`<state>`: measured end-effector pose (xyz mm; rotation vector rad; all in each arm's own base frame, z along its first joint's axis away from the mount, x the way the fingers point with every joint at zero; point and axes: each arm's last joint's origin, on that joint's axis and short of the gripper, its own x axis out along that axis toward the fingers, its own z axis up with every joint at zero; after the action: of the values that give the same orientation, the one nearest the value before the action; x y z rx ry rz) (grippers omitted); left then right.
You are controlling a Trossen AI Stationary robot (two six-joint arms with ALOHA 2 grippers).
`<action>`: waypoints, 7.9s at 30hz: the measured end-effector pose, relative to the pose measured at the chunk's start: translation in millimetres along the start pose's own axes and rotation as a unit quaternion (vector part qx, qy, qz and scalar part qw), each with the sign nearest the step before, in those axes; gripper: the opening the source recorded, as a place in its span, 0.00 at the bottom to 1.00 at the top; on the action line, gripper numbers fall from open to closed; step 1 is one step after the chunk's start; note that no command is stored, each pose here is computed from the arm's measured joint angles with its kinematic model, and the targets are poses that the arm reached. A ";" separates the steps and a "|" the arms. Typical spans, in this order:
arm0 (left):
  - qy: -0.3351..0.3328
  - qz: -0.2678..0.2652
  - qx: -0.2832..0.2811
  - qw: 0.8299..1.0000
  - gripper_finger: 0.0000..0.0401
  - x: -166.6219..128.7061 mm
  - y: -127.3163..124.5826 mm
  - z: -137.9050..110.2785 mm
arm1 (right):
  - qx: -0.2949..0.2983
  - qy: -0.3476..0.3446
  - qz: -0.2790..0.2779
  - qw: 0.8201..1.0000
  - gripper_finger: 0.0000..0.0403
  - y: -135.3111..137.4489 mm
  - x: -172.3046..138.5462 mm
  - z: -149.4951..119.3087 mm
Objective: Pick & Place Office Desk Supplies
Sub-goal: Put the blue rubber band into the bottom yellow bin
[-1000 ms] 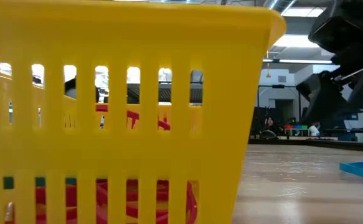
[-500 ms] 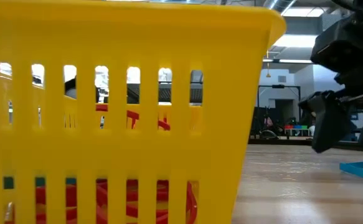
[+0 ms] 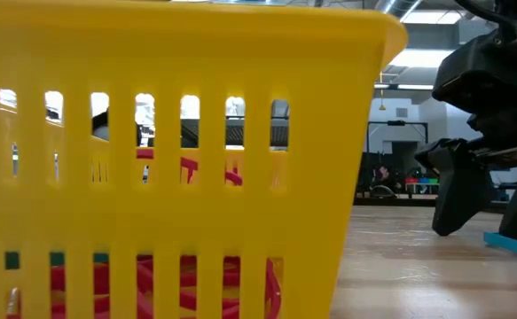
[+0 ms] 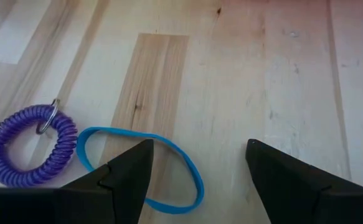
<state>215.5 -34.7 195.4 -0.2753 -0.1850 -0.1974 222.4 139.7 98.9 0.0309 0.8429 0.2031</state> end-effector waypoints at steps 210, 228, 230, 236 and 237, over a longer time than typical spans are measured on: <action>0.107 0.059 -0.052 0.991 0.01 112.9 -20.1 -25.4 | -0.242 -0.184 -0.220 0.927 0.01 -13.6 -106.2 161.3; 0.118 0.040 -0.011 0.992 0.01 112.7 -20.8 -26.3 | -0.241 -0.185 -0.217 0.927 0.66 -6.0 -120.8 175.7; 0.123 0.029 -0.004 0.992 0.01 112.6 -21.4 -26.7 | -0.249 -0.175 -0.224 0.926 0.67 -3.2 -123.3 175.7; 0.166 0.009 0.032 0.986 0.01 104.1 -26.0 -11.7 | -0.254 -0.124 -0.237 0.929 0.68 -3.2 -130.1 165.5; 0.178 0.008 0.039 0.983 0.01 100.6 -27.8 -6.7 | -0.244 -0.118 -0.239 0.932 0.68 -5.3 -134.3 163.5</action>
<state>307.4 -79.7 216.8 -0.1599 0.1642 -0.2197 258.1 117.5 306.4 -0.6024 0.5202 -0.0565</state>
